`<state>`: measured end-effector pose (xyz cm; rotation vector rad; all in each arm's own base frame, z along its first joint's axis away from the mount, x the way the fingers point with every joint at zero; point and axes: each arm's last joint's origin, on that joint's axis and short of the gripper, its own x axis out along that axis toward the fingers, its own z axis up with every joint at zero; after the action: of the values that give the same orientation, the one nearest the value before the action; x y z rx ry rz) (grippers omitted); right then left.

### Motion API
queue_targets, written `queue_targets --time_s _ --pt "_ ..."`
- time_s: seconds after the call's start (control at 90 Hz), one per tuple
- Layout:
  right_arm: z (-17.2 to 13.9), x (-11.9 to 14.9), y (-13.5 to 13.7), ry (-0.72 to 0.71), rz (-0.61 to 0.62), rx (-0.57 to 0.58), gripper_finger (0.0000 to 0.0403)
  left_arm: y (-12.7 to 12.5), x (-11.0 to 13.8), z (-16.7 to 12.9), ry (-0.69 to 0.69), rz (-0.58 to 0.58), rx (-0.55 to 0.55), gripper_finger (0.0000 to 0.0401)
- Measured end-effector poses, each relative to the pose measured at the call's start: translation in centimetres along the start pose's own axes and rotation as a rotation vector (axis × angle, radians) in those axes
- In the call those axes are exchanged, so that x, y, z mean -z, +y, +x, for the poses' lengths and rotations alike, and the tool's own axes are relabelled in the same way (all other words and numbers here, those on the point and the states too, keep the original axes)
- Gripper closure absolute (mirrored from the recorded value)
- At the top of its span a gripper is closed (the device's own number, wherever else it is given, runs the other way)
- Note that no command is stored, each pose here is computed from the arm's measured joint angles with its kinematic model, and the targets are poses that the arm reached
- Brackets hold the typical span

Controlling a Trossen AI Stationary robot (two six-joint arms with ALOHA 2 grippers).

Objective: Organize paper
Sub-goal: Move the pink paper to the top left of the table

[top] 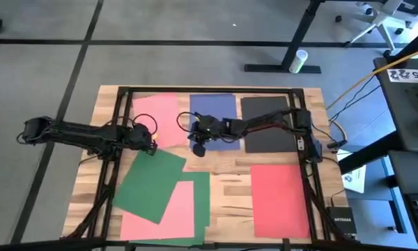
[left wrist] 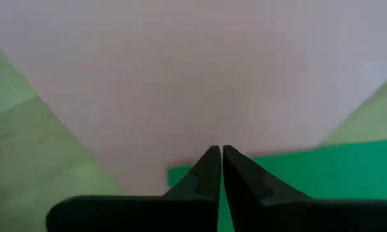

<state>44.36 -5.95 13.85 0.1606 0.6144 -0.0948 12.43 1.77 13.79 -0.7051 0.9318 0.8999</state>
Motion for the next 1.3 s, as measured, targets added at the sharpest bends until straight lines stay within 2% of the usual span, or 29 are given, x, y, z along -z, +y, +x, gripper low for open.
queue_targets --time_s 0.178,0.289,0.644,0.833,0.978,1.3 --pt "2.8 1.0 -0.3 0.131 0.036 0.033 0.0403 -0.9 0.2 -0.7 -0.007 0.028 0.050 0.0401" --pt "3.4 0.7 -0.4 0.145 0.057 0.052 0.0403 -1.5 0.4 -1.3 -0.010 0.052 0.089 0.0401" --pt "3.7 -0.3 -0.1 0.139 0.074 -0.008 0.0403 -2.3 1.3 -2.0 0.005 0.071 0.143 0.0401" --pt "3.7 0.0 -0.1 0.173 0.068 -0.004 0.0403 -2.5 1.7 -2.2 0.013 0.082 0.159 0.0401" --pt "3.5 -0.1 -0.3 0.173 0.060 0.057 0.0403 -2.6 2.0 -2.3 0.018 0.095 0.172 0.0401" --pt "4.1 0.1 -0.7 0.152 0.065 0.048 0.0403 -2.7 2.1 -2.4 0.010 0.097 0.180 0.0401"
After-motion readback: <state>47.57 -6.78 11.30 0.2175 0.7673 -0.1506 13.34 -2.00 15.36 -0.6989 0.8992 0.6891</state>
